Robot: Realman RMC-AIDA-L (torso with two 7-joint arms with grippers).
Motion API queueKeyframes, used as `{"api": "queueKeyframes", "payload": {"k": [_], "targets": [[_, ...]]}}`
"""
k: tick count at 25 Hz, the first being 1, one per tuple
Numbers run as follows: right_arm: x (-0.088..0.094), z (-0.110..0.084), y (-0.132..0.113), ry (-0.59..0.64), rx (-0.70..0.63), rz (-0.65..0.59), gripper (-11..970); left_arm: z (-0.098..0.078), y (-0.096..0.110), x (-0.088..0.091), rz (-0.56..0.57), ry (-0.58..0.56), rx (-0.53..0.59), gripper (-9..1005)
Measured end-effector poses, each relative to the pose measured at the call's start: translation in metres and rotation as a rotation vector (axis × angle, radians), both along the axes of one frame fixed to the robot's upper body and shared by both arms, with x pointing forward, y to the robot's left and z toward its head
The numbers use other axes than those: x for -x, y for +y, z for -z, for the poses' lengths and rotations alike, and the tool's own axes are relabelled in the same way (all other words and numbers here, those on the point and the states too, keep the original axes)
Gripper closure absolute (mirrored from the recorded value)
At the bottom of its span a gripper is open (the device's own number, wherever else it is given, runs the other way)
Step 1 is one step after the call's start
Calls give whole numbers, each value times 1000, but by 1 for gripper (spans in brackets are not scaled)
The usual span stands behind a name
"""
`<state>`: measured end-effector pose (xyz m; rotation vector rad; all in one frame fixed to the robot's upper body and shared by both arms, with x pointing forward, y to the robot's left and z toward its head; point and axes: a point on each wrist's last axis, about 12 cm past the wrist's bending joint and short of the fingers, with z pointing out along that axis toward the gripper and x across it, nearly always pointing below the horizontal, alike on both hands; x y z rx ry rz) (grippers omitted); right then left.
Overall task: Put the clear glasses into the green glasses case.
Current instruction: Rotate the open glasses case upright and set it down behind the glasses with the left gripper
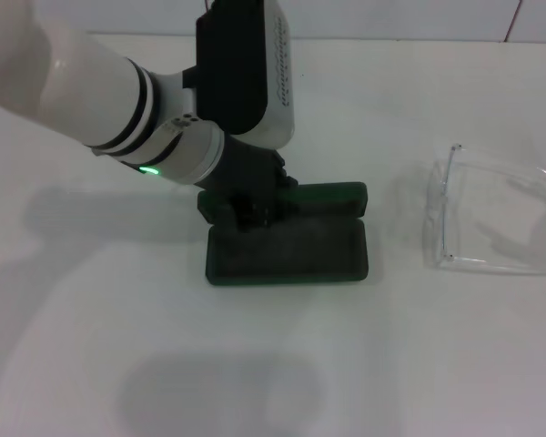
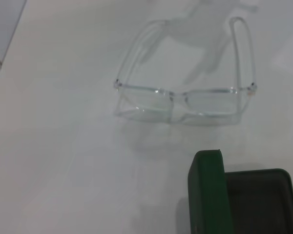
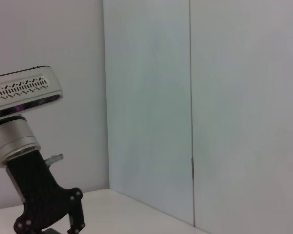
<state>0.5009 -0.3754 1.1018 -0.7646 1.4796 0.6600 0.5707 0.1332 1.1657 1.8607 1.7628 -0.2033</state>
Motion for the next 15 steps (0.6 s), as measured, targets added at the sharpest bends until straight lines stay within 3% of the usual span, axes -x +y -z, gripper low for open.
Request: {"api": "queueKeyframes", "payload": {"k": [7,15], "targets": [[0,0,-1,1,0,0,90,-4,-9,-5,1,-47,20,790],[0,1,0,5,7,-8,90,6,-25,-4,-2,-76,-22,790]]}}
